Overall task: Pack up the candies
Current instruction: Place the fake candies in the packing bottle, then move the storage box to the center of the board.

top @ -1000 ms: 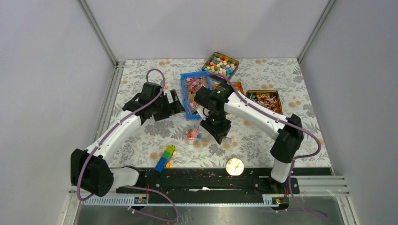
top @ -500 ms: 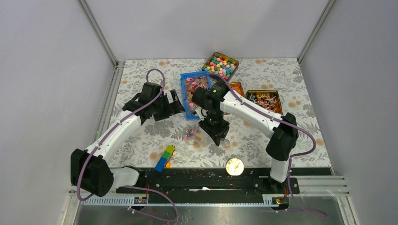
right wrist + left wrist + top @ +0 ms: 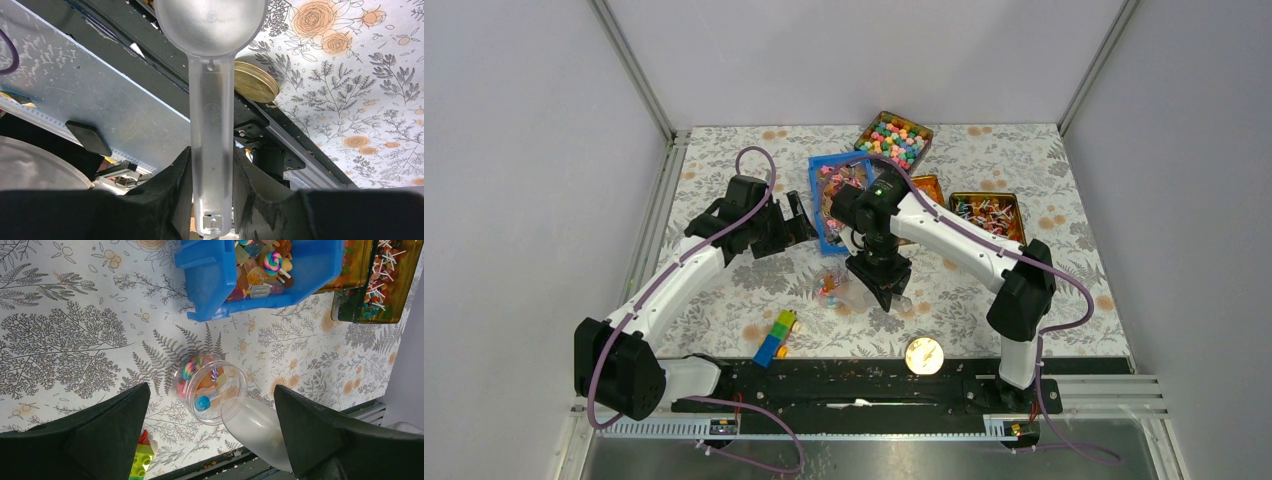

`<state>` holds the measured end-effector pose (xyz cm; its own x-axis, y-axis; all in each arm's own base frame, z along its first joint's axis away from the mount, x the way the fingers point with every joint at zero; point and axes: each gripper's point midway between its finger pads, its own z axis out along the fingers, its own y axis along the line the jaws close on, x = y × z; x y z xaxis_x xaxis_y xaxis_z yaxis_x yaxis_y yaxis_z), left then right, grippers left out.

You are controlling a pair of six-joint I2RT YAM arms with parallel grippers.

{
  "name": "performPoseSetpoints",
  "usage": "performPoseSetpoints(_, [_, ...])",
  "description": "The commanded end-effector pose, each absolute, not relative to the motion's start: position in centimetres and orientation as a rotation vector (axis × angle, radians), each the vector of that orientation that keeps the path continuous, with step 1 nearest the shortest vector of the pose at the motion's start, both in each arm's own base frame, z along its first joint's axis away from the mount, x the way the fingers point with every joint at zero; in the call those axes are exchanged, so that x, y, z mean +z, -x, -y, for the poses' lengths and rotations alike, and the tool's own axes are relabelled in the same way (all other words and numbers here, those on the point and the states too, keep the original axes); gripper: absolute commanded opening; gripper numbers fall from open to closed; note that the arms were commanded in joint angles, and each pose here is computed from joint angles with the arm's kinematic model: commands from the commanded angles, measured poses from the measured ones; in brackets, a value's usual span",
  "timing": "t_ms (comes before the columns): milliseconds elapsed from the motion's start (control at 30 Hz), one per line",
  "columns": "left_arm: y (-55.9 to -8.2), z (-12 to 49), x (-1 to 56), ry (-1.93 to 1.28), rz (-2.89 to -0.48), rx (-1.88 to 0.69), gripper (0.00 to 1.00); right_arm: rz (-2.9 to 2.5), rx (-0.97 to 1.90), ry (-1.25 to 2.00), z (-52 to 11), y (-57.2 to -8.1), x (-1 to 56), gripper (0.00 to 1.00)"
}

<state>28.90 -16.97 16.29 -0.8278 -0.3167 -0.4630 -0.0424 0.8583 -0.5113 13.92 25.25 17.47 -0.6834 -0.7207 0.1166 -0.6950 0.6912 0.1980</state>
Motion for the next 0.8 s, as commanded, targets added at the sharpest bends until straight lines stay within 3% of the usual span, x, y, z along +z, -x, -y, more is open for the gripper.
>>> performPoseSetpoints(0, [-29.5,17.2,18.5,0.232,-2.403,-0.704,0.99,2.7,-0.224,-1.139,-25.2,-13.0,18.9,0.0])
performPoseSetpoints(767, [-30.4,17.8,18.8,0.244,-2.389,-0.733,0.99,3.034,-0.251,-1.248,-26.1,-18.9,23.0,0.0])
